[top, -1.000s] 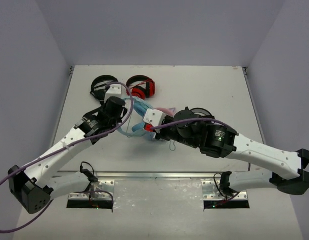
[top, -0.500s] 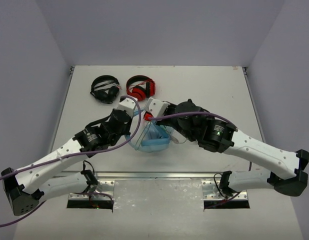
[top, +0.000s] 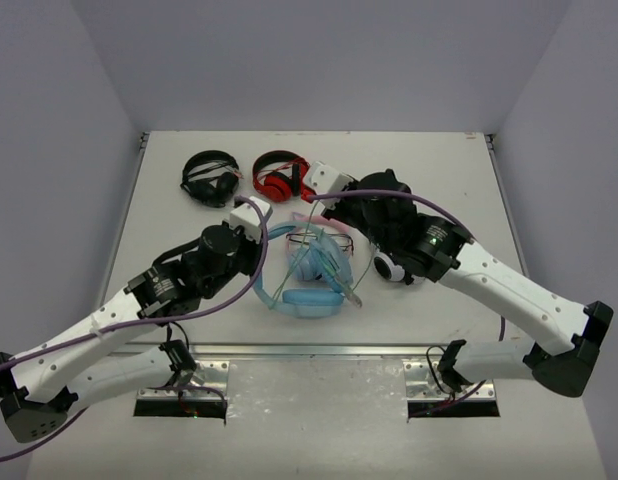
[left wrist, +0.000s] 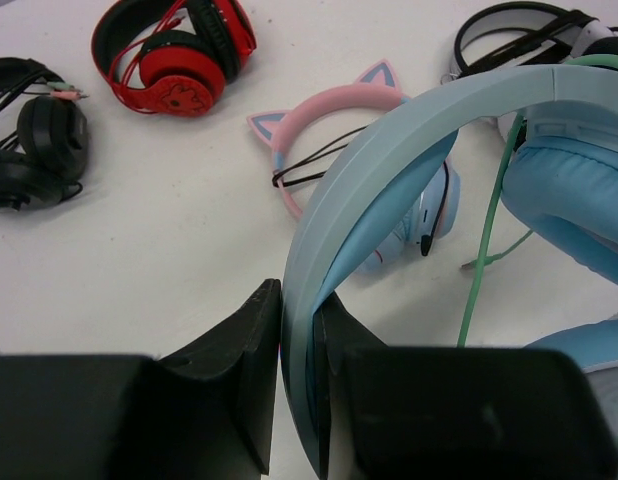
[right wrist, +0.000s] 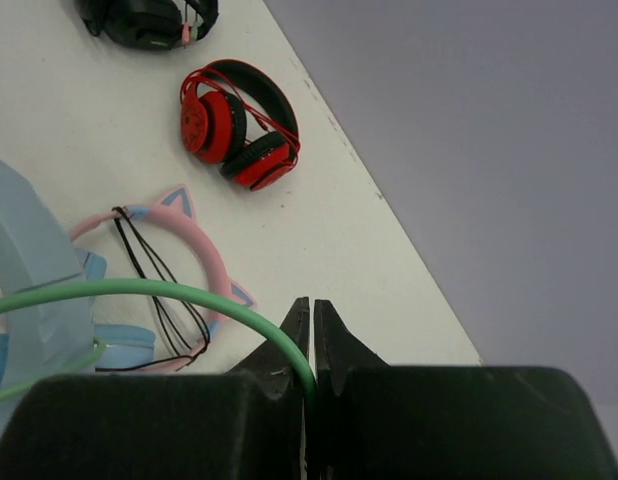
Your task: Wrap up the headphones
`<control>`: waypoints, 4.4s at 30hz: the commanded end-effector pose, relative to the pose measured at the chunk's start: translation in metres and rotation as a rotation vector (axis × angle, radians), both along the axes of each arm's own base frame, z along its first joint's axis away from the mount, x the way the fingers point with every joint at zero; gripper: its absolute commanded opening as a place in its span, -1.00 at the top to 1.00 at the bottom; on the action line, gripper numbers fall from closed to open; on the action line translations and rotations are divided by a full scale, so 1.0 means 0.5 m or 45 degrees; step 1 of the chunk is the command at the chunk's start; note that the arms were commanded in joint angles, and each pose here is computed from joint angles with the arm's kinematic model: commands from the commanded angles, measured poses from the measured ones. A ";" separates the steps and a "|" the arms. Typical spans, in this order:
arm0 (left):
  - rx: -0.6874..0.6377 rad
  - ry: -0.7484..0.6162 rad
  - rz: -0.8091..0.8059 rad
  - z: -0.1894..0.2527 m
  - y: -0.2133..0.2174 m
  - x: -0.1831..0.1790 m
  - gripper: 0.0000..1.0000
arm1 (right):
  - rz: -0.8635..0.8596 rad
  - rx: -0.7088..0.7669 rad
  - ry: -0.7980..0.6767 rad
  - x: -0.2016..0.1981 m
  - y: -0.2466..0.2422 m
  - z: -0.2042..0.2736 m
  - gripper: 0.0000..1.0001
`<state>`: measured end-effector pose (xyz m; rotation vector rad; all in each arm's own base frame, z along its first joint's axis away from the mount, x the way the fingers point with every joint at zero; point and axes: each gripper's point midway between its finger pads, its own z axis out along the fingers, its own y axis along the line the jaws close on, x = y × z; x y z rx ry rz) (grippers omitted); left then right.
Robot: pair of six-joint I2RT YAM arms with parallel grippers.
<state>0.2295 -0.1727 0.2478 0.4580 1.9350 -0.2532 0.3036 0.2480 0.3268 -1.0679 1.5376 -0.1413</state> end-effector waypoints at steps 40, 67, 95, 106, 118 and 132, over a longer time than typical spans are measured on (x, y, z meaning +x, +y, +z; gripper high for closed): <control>-1.103 -0.429 -0.198 0.640 0.012 -0.118 0.99 | 0.614 1.064 0.356 -0.131 0.131 0.096 0.89; -1.302 -0.451 0.386 0.661 0.157 -0.061 0.99 | 0.678 1.068 0.628 -0.193 0.252 -0.139 0.97; -0.296 -0.238 0.972 0.182 0.201 0.243 0.99 | 0.482 0.549 0.191 -0.322 0.225 -0.025 0.97; -0.090 -0.049 0.364 0.042 0.020 0.220 0.99 | 0.386 0.151 0.092 -0.188 0.178 -0.030 0.97; 0.043 0.126 -0.049 -0.058 -0.087 0.160 0.99 | 0.205 -0.001 -0.274 -0.073 0.082 0.010 0.97; 0.096 0.226 -0.139 -0.099 -0.109 0.134 0.99 | 0.292 -0.231 -0.326 -0.012 0.044 -0.012 0.97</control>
